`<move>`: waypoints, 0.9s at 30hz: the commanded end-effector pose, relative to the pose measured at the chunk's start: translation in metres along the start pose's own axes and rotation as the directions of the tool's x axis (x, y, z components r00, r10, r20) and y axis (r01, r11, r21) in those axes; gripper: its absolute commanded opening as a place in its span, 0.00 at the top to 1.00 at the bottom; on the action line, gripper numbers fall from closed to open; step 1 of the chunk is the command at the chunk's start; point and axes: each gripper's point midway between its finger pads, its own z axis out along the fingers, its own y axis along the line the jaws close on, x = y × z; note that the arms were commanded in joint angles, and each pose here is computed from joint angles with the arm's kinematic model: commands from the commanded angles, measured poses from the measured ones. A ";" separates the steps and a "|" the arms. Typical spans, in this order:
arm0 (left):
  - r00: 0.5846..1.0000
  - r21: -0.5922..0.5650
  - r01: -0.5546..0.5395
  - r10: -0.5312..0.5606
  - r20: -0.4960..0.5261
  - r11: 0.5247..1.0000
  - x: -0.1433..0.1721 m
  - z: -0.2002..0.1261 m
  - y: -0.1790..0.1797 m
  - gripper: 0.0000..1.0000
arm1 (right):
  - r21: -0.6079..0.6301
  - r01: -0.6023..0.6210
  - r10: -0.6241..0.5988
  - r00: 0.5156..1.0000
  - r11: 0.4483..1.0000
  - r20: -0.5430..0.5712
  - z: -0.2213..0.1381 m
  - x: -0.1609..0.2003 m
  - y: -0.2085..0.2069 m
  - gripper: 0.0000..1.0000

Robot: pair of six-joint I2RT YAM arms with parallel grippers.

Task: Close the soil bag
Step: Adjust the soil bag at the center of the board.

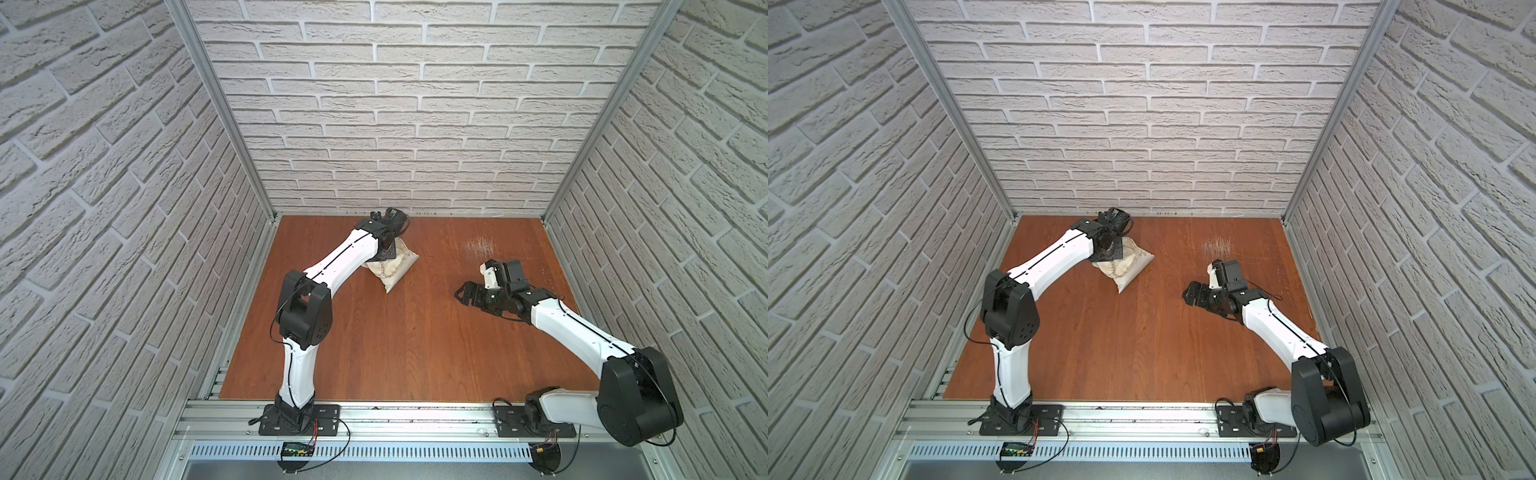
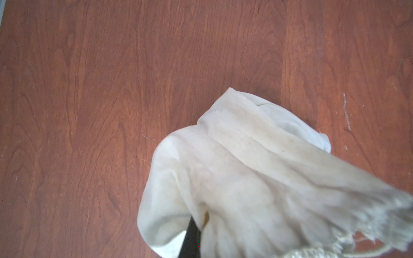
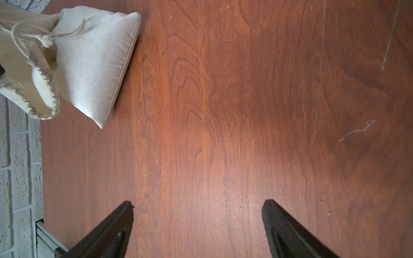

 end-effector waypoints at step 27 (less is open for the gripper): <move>1.000 0.430 -0.017 0.013 0.013 0.903 0.000 -0.099 -0.040 1.00 | -0.293 -0.034 0.063 0.994 0.956 0.093 -0.036 -0.058 0.092 0.12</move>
